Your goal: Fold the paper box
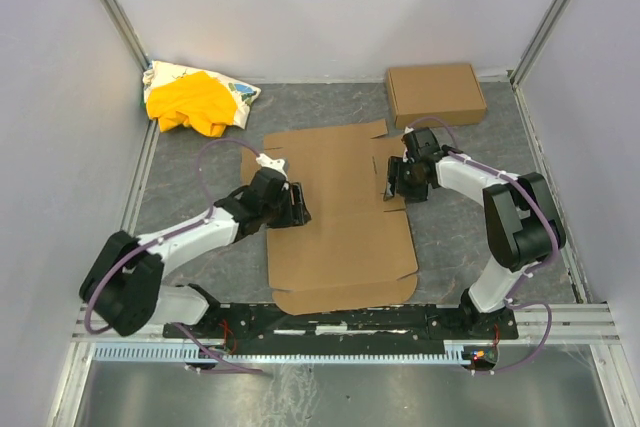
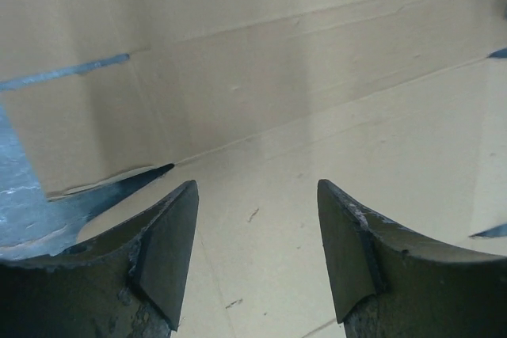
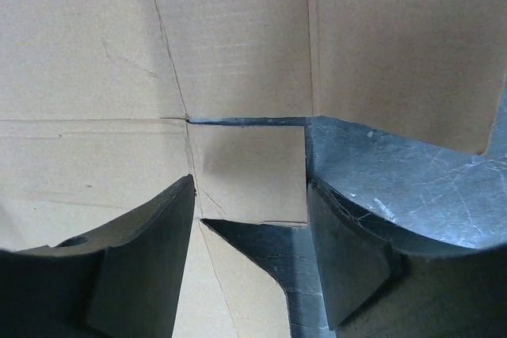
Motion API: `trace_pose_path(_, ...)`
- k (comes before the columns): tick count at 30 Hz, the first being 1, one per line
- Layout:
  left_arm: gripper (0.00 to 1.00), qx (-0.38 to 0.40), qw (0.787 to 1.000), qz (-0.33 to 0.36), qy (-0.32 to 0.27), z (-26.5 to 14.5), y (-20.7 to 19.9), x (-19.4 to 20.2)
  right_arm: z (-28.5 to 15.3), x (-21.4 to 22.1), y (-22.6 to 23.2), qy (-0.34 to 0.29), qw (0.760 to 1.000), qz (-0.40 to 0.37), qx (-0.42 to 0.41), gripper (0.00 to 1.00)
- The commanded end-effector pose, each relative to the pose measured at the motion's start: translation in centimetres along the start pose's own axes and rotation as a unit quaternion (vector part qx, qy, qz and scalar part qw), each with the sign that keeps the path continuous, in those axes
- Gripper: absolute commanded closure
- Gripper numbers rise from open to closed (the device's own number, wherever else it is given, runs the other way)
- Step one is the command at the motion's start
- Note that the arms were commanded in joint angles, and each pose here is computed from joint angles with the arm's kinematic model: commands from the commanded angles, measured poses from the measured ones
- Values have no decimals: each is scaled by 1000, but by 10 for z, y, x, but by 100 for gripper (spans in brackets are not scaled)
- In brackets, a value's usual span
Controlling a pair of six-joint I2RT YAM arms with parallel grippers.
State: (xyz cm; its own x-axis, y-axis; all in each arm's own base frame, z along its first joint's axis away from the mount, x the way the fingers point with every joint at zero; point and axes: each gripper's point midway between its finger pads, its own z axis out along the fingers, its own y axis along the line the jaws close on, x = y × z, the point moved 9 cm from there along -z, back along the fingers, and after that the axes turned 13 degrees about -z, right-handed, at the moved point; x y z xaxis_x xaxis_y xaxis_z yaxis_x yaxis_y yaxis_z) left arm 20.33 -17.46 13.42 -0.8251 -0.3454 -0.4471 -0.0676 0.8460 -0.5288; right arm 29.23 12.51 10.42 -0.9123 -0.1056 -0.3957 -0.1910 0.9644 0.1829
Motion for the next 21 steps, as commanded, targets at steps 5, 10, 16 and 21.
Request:
trace_pose_path(5,33,-47,998,4,28,33,7,19,-17,-9,18,-33,998,-13,-45,35)
trace_pose_path(10,33,-59,997,6,42,42,10,27,-32,-14,29,-56,996,-21,-62,36)
trace_pose_path(16,34,-74,996,10,58,50,15,34,-39,-20,41,-66,994,-35,-74,36)
trace_pose_path(21,34,-78,995,9,63,51,17,37,-31,-20,54,-60,994,-46,-81,37)
